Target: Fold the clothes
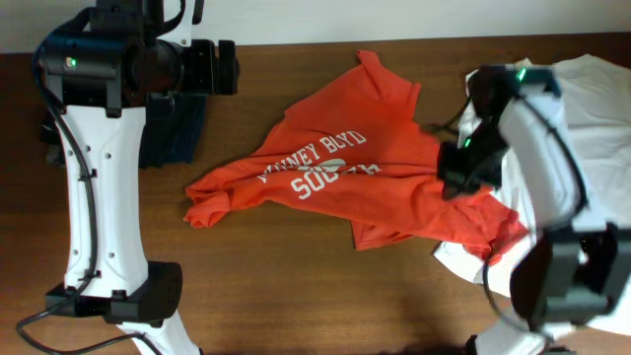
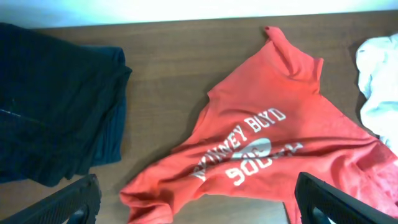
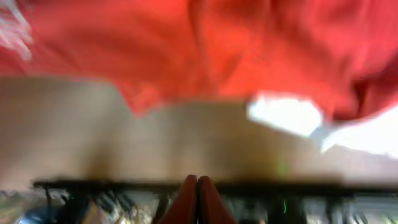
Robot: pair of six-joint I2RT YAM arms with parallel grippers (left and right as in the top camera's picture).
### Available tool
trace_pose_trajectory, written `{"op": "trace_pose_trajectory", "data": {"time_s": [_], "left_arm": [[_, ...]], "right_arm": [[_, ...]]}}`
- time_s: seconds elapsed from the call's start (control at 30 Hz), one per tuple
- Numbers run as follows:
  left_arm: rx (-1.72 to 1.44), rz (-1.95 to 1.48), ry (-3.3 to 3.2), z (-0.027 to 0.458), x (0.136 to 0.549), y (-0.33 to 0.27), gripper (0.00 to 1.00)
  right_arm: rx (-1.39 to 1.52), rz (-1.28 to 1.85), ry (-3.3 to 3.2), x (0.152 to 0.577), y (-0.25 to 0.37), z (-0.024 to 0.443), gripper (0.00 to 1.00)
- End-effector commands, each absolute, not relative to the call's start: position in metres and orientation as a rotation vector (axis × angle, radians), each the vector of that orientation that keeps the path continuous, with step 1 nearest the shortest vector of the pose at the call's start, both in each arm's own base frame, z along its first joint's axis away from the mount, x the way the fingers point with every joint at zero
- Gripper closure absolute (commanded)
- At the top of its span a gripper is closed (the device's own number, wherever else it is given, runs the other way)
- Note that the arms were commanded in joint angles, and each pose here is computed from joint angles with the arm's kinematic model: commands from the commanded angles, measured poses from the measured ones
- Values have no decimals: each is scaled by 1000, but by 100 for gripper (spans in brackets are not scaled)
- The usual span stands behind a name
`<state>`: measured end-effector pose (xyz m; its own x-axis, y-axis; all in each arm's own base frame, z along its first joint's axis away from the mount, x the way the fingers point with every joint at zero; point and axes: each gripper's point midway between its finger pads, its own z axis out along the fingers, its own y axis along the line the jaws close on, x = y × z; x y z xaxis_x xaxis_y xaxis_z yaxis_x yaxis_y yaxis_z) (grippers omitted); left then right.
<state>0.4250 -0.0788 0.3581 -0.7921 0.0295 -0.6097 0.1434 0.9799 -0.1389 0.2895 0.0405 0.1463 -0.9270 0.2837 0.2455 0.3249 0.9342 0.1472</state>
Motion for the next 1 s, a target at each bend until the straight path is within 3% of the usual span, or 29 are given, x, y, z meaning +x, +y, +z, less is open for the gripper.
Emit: {"op": "trace_pose_trajectory", "data": {"time_s": [0.0,0.1,0.2,0.33,0.4,0.43,0.5,0.53,0.63,0.73,0.83,0.97], "left_arm": [[102,-229,2481,358,426,-76,1],[102,-229,2481,358,426,-76,1],[103,-230,2467,360,428,-77,1],[111,-246,2377,374,444,-81,1],[124,-262,2416,357,452,-87,1],[192,-300,2454,336,459,-101,11],[265,-367,2535,276,490,-132,91],[287,-407,2540,259,501,-143,100],[360,-486,2587,194,528,-182,100],[436,-504,2638,139,534,-219,99],[487,-510,2703,87,531,-242,100],[465,-332,2758,33,542,-230,100]], "right_arm": [[-618,-69,-2908,244,30,120,96],[-621,-41,-2829,212,28,73,96],[-632,-71,-2904,218,28,31,96],[-590,-77,-2989,227,26,13,96],[-585,-71,-2998,229,25,13,96],[-548,-72,-3005,229,25,13,96],[-536,-67,-2992,225,25,13,96],[-475,-69,-3002,225,24,13,96],[-446,-33,-3037,233,20,17,96],[-642,183,-3060,241,-5,18,96],[-653,186,-3065,242,-5,17,96],[-659,178,-3084,247,-5,17,96]]}}
